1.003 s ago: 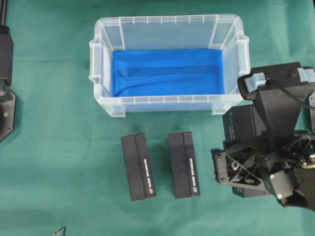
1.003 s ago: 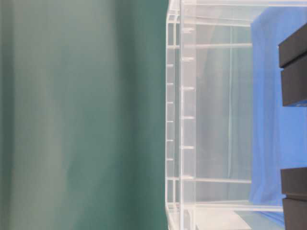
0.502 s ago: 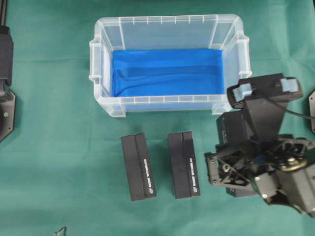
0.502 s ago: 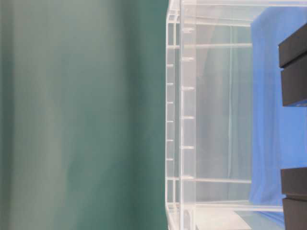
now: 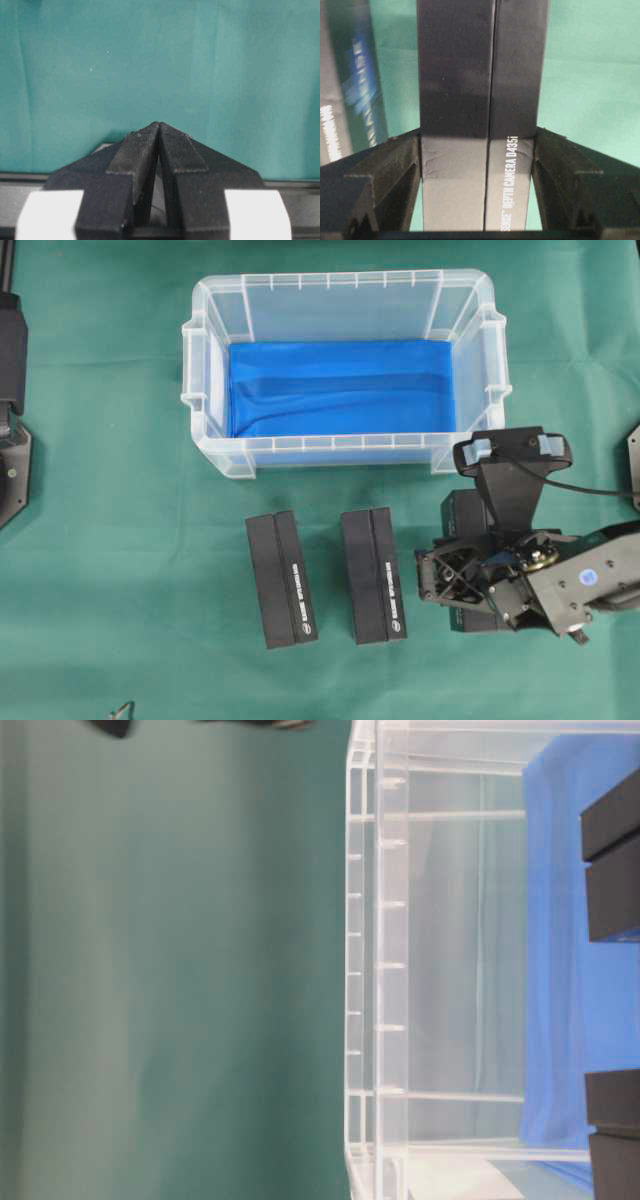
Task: Take the box out of the case with the right arm.
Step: 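Lower the box onto the table and open the right gripper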
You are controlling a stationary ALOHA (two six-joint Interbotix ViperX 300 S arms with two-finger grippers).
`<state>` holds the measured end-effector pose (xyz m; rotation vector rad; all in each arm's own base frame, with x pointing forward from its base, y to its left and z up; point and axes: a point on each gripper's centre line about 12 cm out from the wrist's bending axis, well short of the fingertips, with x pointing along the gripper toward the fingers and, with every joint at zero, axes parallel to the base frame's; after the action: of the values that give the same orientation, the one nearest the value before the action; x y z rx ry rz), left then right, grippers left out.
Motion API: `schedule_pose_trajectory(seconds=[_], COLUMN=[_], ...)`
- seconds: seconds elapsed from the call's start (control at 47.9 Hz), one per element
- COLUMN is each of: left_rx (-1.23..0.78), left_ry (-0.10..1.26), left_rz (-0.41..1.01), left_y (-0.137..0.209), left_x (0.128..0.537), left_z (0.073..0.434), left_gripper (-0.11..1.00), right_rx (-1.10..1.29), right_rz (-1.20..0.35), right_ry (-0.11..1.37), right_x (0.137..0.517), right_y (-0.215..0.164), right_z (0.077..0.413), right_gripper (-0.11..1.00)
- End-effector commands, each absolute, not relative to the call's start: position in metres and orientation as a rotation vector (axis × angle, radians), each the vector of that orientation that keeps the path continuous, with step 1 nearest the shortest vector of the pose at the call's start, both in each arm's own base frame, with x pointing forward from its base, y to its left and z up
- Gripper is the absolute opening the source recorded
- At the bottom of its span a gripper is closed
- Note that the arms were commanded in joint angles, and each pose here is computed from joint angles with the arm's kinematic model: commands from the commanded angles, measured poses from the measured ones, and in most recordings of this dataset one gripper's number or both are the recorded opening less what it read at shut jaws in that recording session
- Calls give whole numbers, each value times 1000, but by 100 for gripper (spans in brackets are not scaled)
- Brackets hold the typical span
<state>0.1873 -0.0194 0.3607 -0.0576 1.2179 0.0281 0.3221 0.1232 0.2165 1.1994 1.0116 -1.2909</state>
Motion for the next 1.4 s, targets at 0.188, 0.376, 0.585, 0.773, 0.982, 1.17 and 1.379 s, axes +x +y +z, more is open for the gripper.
schedule_pose_trajectory(seconds=[0.188, 0.376, 0.585, 0.773, 0.982, 1.17, 1.379], left_rx=[-61, -60, -60, -60, -58, -58, -59], left_ry=[1186, 1186, 1186, 1186, 1186, 1184, 1186], left_rz=[25, 24, 24, 24, 23, 23, 24], left_y=[-20, -20, -20, -20, -20, -20, -20], left_x=[188, 188, 188, 188, 188, 188, 188], left_z=[370, 370, 370, 370, 370, 370, 370], left_gripper=[0, 0, 0, 0, 0, 0, 0], right_rx=[1266, 1272, 1285, 1291, 1297, 1305, 1339], right_rz=[-1244, -1243, -1261, -1255, -1250, -1250, -1218], right_ry=[1002, 1006, 1025, 1023, 1020, 1015, 995], right_x=[327, 327, 325, 326, 328, 329, 333], right_y=[120, 121, 122, 123, 123, 121, 121], right_z=[194, 193, 192, 193, 194, 195, 218], right_gripper=[65, 65, 65, 80, 90, 89, 89])
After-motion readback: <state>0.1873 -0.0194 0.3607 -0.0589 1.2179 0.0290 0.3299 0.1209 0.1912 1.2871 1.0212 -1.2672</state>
